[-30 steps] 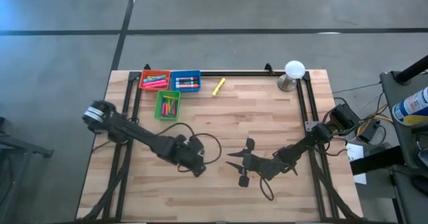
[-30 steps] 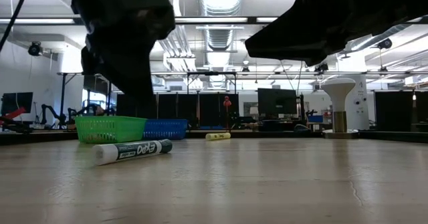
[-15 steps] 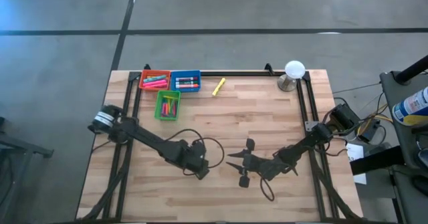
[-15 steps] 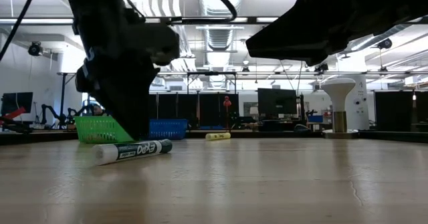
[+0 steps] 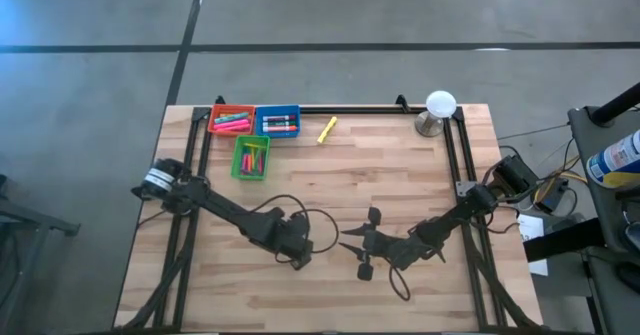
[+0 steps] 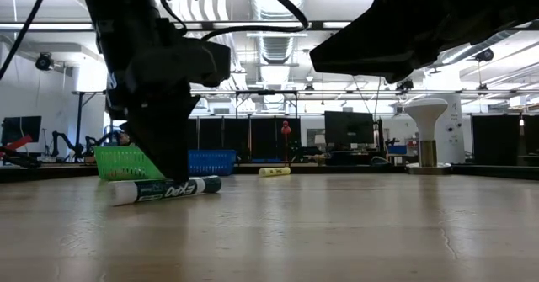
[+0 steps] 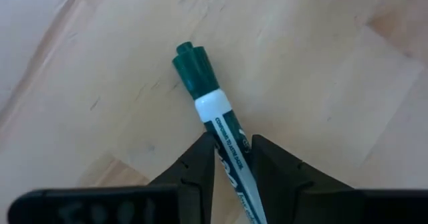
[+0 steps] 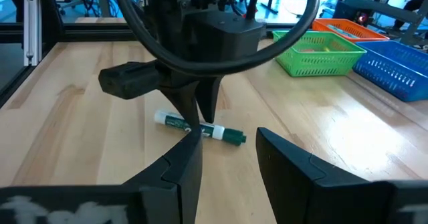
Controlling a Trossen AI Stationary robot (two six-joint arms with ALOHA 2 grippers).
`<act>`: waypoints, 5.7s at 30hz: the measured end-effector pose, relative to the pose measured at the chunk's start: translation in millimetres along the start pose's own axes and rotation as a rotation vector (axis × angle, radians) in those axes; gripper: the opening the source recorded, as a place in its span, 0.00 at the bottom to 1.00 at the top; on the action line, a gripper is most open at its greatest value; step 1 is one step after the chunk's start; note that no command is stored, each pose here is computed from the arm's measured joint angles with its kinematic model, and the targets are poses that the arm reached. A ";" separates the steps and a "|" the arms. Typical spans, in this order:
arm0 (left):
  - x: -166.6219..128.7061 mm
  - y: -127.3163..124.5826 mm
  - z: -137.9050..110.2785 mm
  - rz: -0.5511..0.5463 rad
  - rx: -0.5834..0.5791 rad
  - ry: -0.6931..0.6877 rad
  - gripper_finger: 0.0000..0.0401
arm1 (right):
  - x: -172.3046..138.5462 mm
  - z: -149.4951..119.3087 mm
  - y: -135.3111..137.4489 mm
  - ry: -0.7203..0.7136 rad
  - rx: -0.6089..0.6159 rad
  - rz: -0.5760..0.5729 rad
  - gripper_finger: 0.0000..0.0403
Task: Pick & Place Markers
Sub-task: Put the green marker into the blue bin, then put the yellow highlighter into the orange bin
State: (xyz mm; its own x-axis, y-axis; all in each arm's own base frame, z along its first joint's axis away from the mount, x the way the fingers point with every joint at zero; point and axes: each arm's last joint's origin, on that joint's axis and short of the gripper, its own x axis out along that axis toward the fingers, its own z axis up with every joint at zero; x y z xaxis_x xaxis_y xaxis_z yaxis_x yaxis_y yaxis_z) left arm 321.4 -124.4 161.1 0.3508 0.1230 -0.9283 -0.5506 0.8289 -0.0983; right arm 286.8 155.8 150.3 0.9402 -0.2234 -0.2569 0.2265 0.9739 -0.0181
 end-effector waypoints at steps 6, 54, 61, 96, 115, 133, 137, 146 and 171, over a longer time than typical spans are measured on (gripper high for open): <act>2.0 6.7 -0.6 0.049 0.059 0.030 0.22 | -0.1 -0.1 0.1 0.000 -0.001 0.000 0.34; -21.8 282.5 134.1 0.725 0.719 -0.091 0.13 | -0.2 -3.0 -1.3 0.017 -0.036 -0.006 0.34; -15.1 300.6 138.5 0.716 0.634 -0.119 0.17 | -0.1 -2.9 -1.3 0.017 -0.043 -0.006 0.34; -58.7 240.5 115.5 0.185 0.267 -0.629 0.26 | 14.3 -8.8 -22.9 0.096 0.054 -0.103 0.34; -35.7 215.7 165.4 0.096 0.083 -0.640 0.02 | -9.2 6.1 -15.0 0.102 0.003 -0.053 0.15; 39.9 213.7 249.1 0.242 0.084 -0.210 0.26 | -49.8 -5.9 18.4 0.052 -0.029 -0.060 0.15; 51.2 225.8 249.5 0.261 0.061 -0.186 0.27 | -49.8 -5.9 18.4 0.052 -0.031 -0.060 0.15; 51.5 241.9 255.2 0.229 0.000 -0.230 0.27 | -49.7 -5.9 18.3 0.052 -0.032 -0.060 0.15; 75.4 260.5 235.7 0.178 -0.021 -0.214 0.27 | -49.6 -5.8 18.3 0.052 -0.032 -0.060 0.15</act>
State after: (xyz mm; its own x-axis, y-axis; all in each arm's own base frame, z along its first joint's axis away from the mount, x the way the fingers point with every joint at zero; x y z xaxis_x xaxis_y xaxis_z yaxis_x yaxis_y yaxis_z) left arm 383.0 229.5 149.9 0.3977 0.3798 -0.8352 -0.6327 0.7728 0.0501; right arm 242.8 185.0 157.1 0.9106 -0.2798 -0.3041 0.2731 0.9598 -0.0655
